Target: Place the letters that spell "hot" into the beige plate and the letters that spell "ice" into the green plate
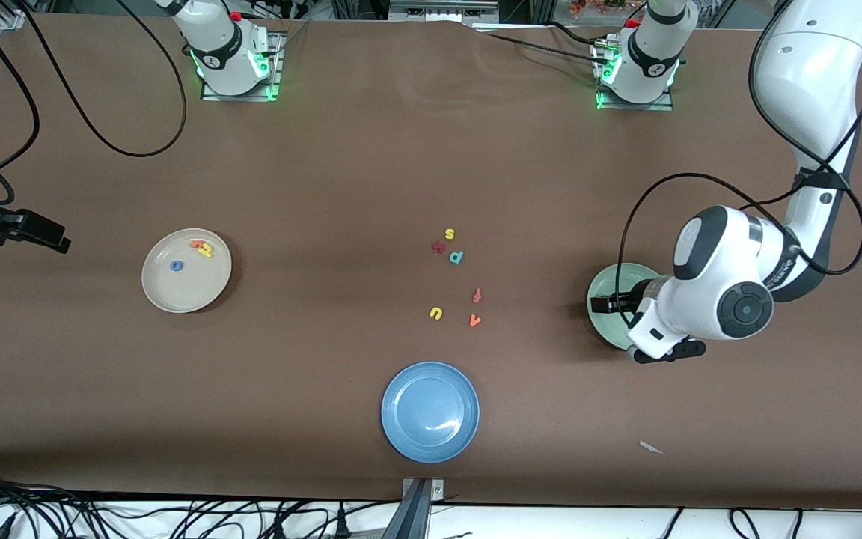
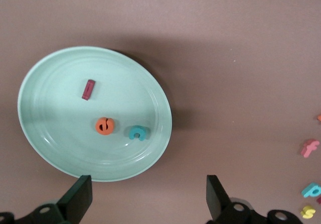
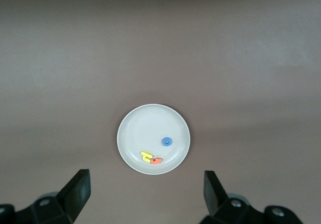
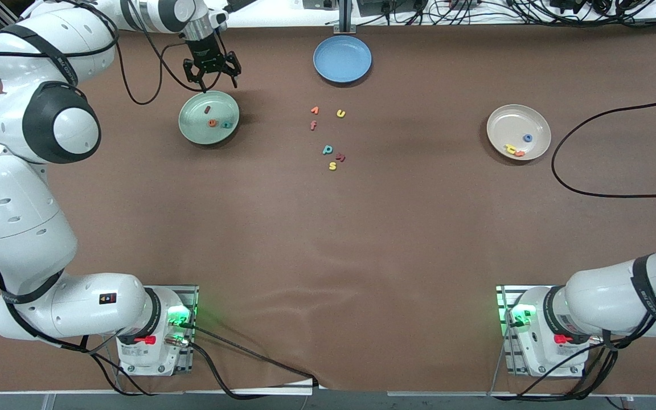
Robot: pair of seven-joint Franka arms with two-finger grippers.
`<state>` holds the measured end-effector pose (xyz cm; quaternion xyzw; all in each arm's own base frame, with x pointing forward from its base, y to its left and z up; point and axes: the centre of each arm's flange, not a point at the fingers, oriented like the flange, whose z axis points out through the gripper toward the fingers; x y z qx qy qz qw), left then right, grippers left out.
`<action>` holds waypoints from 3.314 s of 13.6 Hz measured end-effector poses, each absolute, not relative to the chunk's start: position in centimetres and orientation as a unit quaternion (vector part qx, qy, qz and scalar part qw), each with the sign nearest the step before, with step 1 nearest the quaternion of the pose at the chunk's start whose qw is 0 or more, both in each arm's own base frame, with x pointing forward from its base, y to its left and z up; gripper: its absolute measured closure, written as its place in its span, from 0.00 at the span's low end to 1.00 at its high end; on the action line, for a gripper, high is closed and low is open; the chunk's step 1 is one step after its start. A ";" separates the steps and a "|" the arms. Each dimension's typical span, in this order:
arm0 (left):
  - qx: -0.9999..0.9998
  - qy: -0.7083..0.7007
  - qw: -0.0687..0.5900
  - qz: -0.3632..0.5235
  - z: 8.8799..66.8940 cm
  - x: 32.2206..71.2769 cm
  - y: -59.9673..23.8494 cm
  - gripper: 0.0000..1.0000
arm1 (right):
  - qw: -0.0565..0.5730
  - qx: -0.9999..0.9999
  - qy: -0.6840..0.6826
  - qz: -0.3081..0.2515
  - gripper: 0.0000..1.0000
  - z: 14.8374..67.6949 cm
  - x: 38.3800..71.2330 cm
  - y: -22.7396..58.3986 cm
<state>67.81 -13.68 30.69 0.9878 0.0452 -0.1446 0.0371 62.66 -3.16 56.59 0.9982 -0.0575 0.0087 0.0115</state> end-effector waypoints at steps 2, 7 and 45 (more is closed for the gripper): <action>0.991 -0.006 0.042 -0.127 33.0 67.9 -13.3 0.00 | 0.012 0.998 -0.058 0.009 0.00 56.6 62.7 -3.2; 0.995 -0.044 0.036 -0.081 40.1 67.5 -12.0 0.00 | 0.012 0.998 -0.058 0.010 0.00 56.7 62.7 -3.2; 0.999 -0.052 -0.008 0.007 56.3 55.6 -4.4 0.00 | 0.012 0.998 -0.061 0.013 0.00 56.9 62.7 -3.6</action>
